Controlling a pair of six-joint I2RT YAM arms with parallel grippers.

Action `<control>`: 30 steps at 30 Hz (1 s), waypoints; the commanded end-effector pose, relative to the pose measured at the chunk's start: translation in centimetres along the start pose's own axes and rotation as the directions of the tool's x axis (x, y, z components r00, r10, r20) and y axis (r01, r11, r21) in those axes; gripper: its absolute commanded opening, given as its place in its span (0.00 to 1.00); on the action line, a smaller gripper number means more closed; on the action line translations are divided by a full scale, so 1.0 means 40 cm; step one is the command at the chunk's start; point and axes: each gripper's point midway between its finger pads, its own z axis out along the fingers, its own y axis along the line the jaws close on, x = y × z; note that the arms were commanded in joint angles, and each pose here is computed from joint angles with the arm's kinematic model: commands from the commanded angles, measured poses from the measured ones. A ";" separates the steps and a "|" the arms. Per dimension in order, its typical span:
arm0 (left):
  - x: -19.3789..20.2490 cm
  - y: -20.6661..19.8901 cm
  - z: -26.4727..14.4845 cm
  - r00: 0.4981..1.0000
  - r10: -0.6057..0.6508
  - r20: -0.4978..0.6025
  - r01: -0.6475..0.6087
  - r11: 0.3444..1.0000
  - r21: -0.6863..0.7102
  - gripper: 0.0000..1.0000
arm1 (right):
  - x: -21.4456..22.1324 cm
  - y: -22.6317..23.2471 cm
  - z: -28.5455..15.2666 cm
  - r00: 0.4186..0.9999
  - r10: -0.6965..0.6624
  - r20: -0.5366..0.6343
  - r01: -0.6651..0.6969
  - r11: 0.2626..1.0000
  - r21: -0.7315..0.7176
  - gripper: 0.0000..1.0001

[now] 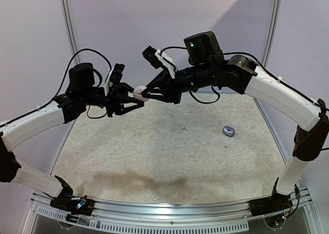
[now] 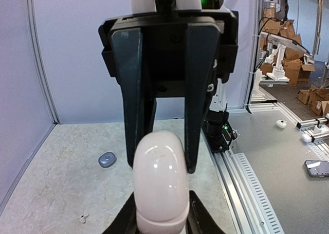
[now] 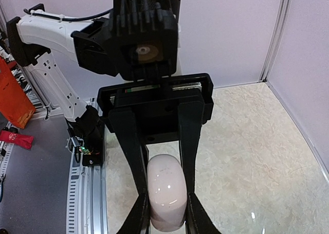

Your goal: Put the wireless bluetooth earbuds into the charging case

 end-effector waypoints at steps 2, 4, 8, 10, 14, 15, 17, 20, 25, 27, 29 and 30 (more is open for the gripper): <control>0.012 -0.009 0.009 1.000 -0.010 0.000 0.010 1.000 0.026 0.25 | -0.030 0.000 -0.011 0.999 -0.018 0.033 0.017 1.000 0.017 0.00; 0.005 -0.012 0.008 1.000 -0.007 0.008 0.007 1.000 0.029 0.16 | -0.027 0.000 -0.009 0.999 -0.016 0.029 0.015 1.000 0.013 0.00; 0.004 -0.009 0.007 1.000 -0.016 0.014 0.016 1.000 0.020 0.00 | -0.022 -0.003 -0.003 1.000 -0.012 0.025 0.012 1.000 0.013 0.00; 0.006 -0.008 0.007 1.000 -0.018 0.010 0.018 1.000 0.013 0.00 | -0.022 -0.005 -0.001 1.000 -0.012 0.027 0.011 1.000 0.017 0.00; 0.005 -0.009 0.004 1.000 0.012 0.008 -0.013 1.000 0.007 0.00 | -0.015 -0.031 0.003 1.000 0.000 0.030 -0.002 0.997 0.074 0.31; 0.005 -0.011 0.003 1.000 0.028 0.007 -0.028 1.000 0.008 0.00 | -0.014 -0.042 0.003 0.999 0.007 0.031 -0.010 0.995 0.099 0.40; 0.003 -0.014 0.002 0.998 0.063 0.008 -0.063 0.998 0.009 0.00 | -0.008 -0.065 0.007 0.999 0.018 0.029 -0.023 0.989 0.148 0.46; -0.003 -0.022 0.001 0.994 0.108 0.011 -0.108 0.994 0.020 0.00 | 0.001 -0.089 0.018 0.999 0.031 0.016 -0.034 0.982 0.185 0.49; 0.002 -0.027 0.001 0.990 0.141 0.004 -0.141 0.990 0.028 0.00 | 0.003 -0.123 0.022 0.999 0.052 0.008 -0.053 0.971 0.231 0.50; 0.008 -0.030 0.001 0.989 0.150 -0.005 -0.150 0.988 0.032 0.00 | 0.002 -0.146 0.014 0.997 0.072 0.018 -0.074 0.963 0.259 0.50; 0.011 -0.032 0.000 0.986 0.164 -0.010 -0.164 0.986 0.032 0.00 | -0.003 -0.161 0.005 0.996 0.080 0.029 -0.085 0.956 0.281 0.50; 0.012 -0.031 0.000 0.985 0.175 -0.012 -0.174 0.984 0.030 0.00 | -0.005 -0.167 0.003 0.996 0.082 0.033 -0.088 0.954 0.287 0.51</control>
